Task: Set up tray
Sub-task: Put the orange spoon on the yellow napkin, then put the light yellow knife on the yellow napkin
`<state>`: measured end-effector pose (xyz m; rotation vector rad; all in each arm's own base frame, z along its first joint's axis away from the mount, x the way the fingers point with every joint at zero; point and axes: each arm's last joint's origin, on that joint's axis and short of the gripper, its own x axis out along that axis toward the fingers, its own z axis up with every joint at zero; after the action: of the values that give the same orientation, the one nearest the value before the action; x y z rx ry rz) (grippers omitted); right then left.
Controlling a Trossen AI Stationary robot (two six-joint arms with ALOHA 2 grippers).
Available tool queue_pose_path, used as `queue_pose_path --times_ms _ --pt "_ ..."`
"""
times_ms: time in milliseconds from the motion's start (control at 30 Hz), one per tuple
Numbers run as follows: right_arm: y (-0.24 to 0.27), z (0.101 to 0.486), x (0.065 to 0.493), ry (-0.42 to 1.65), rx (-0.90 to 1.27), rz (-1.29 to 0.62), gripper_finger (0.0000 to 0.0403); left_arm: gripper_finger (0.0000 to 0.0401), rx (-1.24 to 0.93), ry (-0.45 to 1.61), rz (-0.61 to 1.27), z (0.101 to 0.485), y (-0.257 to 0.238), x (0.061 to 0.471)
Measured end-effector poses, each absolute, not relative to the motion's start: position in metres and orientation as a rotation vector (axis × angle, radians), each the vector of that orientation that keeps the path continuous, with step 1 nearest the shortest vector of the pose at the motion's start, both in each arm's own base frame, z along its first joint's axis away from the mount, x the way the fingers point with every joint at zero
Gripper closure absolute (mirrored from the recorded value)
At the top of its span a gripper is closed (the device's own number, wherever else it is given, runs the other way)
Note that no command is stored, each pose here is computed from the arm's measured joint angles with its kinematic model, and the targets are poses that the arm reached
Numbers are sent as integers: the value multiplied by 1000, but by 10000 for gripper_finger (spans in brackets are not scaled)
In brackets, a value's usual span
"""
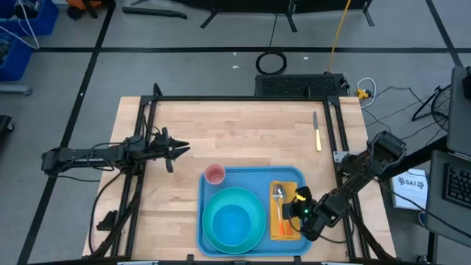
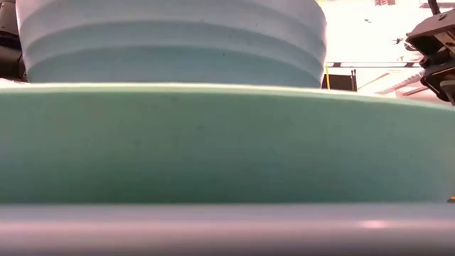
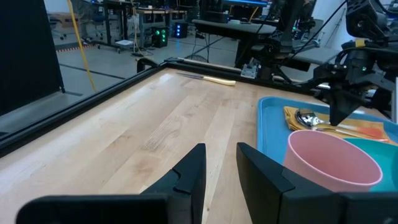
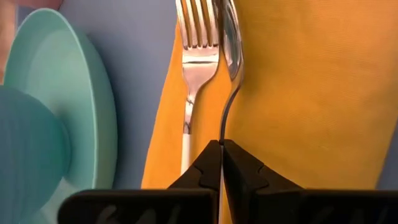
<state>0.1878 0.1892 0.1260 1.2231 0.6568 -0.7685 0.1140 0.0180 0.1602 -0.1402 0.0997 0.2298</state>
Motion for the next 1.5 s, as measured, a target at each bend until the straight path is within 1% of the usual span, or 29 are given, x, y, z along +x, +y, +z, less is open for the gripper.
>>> queue_pose_path --times_ms 333,433,533,667,833,1033,1200,1367,1500 --pt "191 125 189 672 1195 -741 401 308 -140 99 230 160 18 114" --pt "191 124 189 694 1191 -740 386 308 -140 99 230 160 18 114" --pt "190 123 187 747 1196 -764 363 308 -140 99 230 160 18 114" --pt "190 123 186 744 1203 -775 335 308 -140 99 230 160 18 114" --pt "189 123 186 743 1195 -775 326 308 -140 99 230 160 18 114" --pt "184 141 180 756 1210 -760 329 308 -140 100 230 160 18 114" --pt "178 158 180 657 1213 -710 329 308 -140 100 230 160 18 114" --pt "162 173 175 648 1121 -715 330 308 -140 100 230 160 18 114" --pt "136 190 169 631 984 -765 330 308 -140 101 230 160 18 114"
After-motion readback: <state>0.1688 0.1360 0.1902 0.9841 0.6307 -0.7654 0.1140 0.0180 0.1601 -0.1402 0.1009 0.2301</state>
